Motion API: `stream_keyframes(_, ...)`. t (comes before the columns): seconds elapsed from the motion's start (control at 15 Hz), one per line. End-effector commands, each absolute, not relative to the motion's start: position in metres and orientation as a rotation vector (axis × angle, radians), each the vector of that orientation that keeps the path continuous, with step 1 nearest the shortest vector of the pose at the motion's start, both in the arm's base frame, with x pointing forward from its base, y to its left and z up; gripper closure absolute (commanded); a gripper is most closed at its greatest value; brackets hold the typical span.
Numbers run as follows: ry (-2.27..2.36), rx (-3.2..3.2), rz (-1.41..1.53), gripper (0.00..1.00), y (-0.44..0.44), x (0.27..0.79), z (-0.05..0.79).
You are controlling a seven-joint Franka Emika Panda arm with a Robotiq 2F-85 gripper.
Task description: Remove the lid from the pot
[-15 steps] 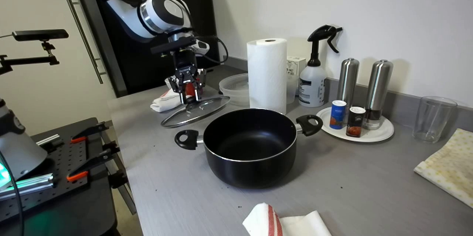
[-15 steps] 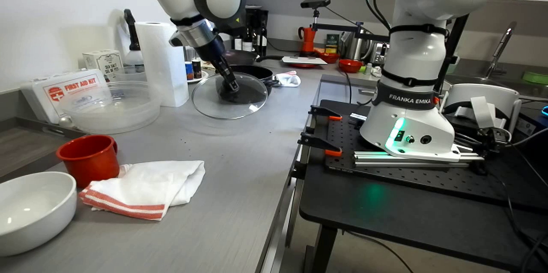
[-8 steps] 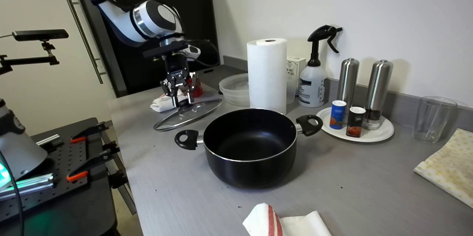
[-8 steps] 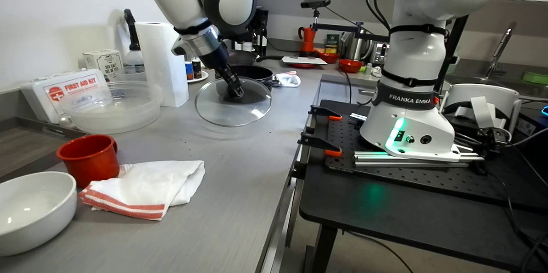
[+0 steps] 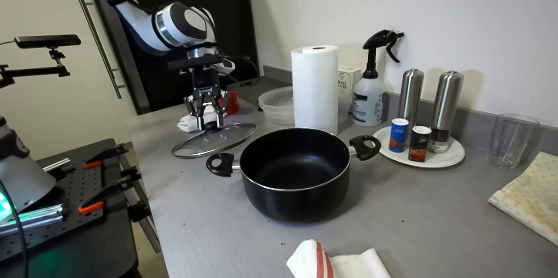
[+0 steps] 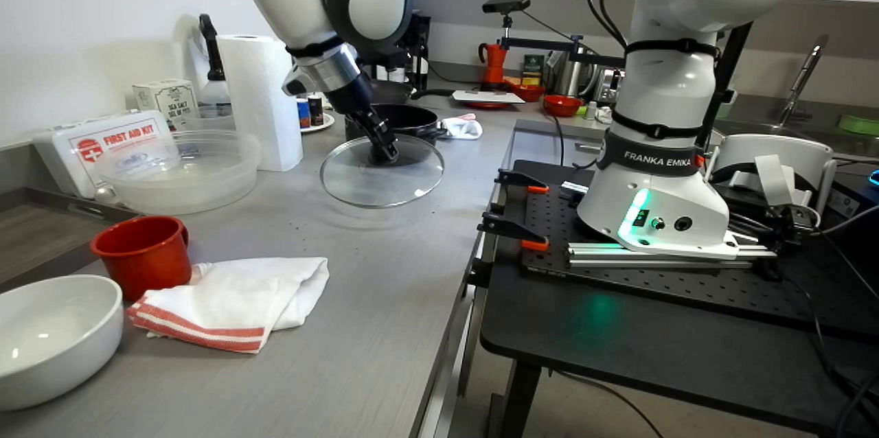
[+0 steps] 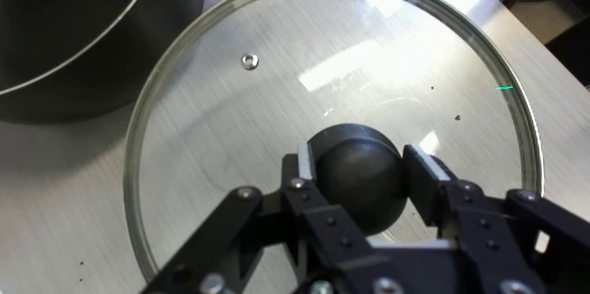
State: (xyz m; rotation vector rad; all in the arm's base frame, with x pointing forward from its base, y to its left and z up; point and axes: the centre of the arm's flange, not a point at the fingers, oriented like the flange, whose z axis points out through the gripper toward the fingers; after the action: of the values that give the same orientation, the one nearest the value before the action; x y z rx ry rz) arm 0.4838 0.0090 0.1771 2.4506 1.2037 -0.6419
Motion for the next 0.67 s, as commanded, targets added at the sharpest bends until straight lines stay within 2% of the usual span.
stream_keyframes(0.0,1.279,2.526,-0.649,0.74,-0.013,0.498,0.197)
stream_keyframes(0.6,1.292,2.65,-0.654,0.74,-0.06,0.525,0.201)
